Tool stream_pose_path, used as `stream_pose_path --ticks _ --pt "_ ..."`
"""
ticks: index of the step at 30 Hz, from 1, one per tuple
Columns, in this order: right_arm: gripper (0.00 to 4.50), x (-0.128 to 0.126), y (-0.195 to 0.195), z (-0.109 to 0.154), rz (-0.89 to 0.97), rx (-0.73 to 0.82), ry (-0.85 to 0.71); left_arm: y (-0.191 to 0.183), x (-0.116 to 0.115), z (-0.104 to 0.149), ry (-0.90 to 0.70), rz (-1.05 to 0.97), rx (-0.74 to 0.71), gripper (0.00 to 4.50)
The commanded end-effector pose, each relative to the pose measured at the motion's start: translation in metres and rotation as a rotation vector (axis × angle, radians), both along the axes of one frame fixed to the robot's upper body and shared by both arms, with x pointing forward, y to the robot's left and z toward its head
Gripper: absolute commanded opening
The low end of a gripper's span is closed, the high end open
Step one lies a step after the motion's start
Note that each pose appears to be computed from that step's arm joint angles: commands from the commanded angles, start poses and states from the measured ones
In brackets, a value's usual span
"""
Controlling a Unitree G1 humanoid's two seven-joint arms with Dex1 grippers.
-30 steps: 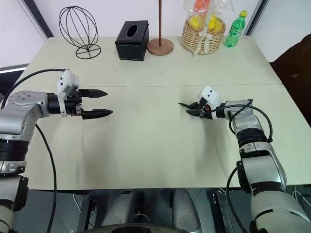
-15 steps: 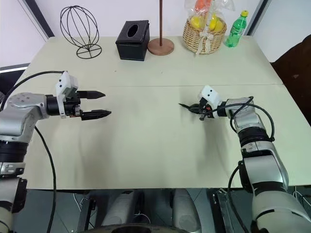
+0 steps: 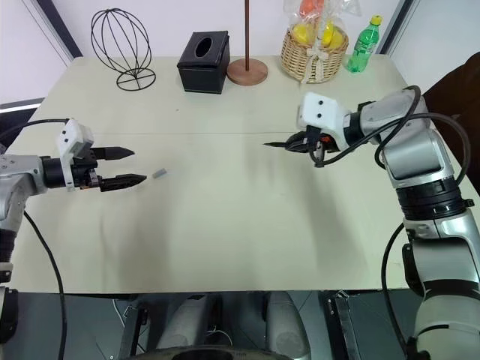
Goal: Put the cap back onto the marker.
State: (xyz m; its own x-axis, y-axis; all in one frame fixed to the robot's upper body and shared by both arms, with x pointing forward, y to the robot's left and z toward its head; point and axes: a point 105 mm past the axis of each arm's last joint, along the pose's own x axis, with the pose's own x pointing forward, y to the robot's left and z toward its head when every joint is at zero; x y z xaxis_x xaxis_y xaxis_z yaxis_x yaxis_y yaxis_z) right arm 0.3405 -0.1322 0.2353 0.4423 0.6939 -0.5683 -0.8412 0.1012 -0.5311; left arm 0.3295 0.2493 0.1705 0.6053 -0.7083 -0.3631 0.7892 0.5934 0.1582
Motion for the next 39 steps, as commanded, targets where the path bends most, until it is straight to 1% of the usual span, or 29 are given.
stream_pose_path --ticks 1,4,7,10,17,21,27,33,36,39 --pt "0.02 -0.013 0.029 0.004 0.075 0.023 -0.050 0.014 -0.007 0.006 -0.028 0.060 -0.014 4.50" --pt "0.02 -0.016 0.038 0.002 0.085 0.050 -0.045 0.025 -0.012 -0.006 -0.023 0.108 -0.005 4.50" --pt "0.02 -0.017 0.041 -0.004 0.086 0.064 -0.034 0.029 -0.006 -0.005 -0.054 0.172 -0.071 4.50" --pt "0.02 -0.017 0.042 -0.007 0.082 0.071 -0.024 0.024 -0.002 -0.008 -0.072 0.166 -0.078 4.50" --pt "0.02 -0.015 0.043 -0.010 0.074 0.083 -0.019 0.011 0.023 -0.014 -0.080 0.129 -0.087 4.50" --pt "0.02 -0.015 0.042 -0.009 0.053 0.095 -0.020 0.007 0.043 -0.027 -0.051 0.129 -0.068 4.50" --pt "0.02 -0.017 0.036 -0.005 0.020 0.107 -0.022 0.001 0.056 -0.039 -0.029 0.118 -0.064 4.50" --pt "0.02 -0.020 0.031 -0.007 -0.013 0.111 -0.021 -0.013 0.059 -0.046 -0.032 0.056 -0.027 4.50" --pt "0.02 -0.021 0.030 -0.007 -0.022 0.114 -0.026 -0.018 0.058 -0.059 -0.051 0.014 0.086 4.50" --pt "0.02 -0.021 0.030 -0.006 -0.027 0.111 -0.035 -0.019 0.059 -0.064 -0.040 0.015 0.087 4.50"
